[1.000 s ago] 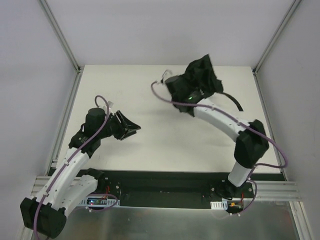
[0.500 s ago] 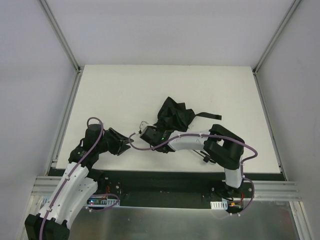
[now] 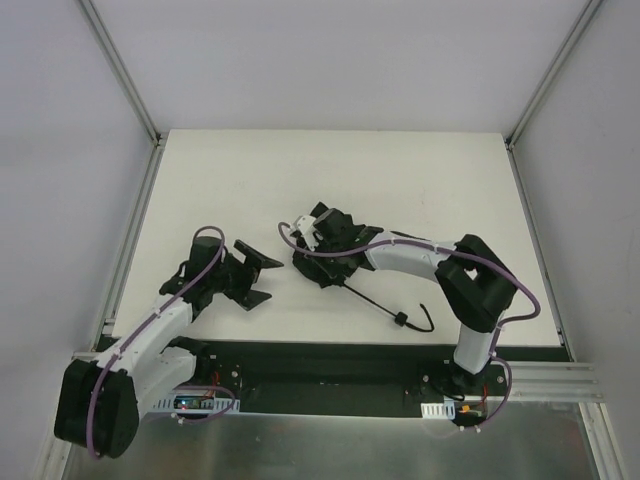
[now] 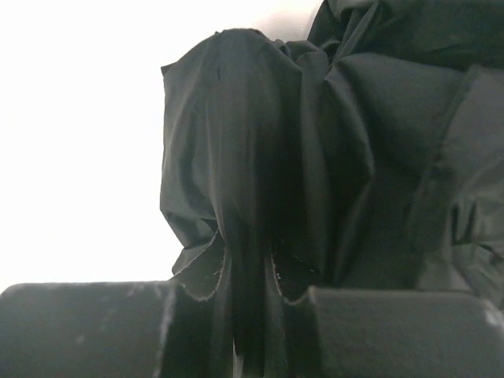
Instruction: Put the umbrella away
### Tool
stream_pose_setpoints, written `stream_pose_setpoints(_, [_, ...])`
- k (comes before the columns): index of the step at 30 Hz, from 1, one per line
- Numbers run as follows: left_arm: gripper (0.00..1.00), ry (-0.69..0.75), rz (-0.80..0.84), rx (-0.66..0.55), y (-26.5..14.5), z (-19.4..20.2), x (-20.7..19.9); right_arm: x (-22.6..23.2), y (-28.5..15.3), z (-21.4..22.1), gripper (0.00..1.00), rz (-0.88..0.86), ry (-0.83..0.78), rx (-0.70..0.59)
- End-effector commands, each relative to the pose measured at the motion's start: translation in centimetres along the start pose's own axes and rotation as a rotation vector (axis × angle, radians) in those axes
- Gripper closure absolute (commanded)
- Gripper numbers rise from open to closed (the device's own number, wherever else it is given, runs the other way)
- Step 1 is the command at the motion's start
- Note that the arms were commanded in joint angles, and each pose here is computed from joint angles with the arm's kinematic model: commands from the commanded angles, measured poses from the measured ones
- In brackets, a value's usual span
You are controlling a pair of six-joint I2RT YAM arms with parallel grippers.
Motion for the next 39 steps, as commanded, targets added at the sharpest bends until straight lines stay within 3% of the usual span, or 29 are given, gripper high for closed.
stream_pose_setpoints(1, [0.10, 0.092, 0.171, 0.022, 1.2, 1.0, -5.4, 9.1, 1.0, 7.9, 1.00, -0.501, 0.177, 0.225])
stream_pose_setpoints(4, [0.07, 0.112, 0.224, 0.030, 3.2, 1.6, -6.7, 8.8, 1.0, 7.8, 1.00, -0.540, 0.208, 0.211])
stream_pose_setpoints(10, [0.04, 0.092, 0.158, 0.052, 6.8, 1.5, -6.1, 7.5, 1.5, 7.4, 1.00, -0.545, 0.253, 0.197])
stream_pose_setpoints(17, [0.08, 0.057, 0.065, -0.126, 6.4, -0.9, -3.3, 6.8, 1.6, 6.6, 1.00, -0.555, 0.278, 0.174])
stream_pose_setpoints(24, [0.13, 0.035, 0.023, -0.056, 9.2, -0.4, -2.0, 6.6, 1.6, 5.9, 1.00, -0.574, 0.290, 0.156])
stream_pose_setpoints(27, [0.18, 0.021, -0.051, -0.085, 9.5, -0.9, -0.2, 6.2, 1.6, 5.5, 1.00, -0.579, 0.301, 0.143])
stream_pose_setpoints(33, [0.39, 0.075, -0.256, -0.125, 10.4, -2.3, 3.0, 6.2, 1.3, 4.0, 1.00, -0.633, 0.295, 0.101])
stream_pose_setpoints(39, [0.78, 0.085, -0.352, -0.073, 11.0, -2.1, 4.9, 5.7, 0.6, 2.7, 1.00, -0.632, 0.281, 0.079])
Point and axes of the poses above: each gripper's point midway between its finger pads, its own y axis out along the fingers, its own x axis along the line the jaws close on, z = x × y, the point moved 1 cm from there along -y, back along the fingers, and after that the axes turned 8 degrees about -y, right-handed, at the moved point
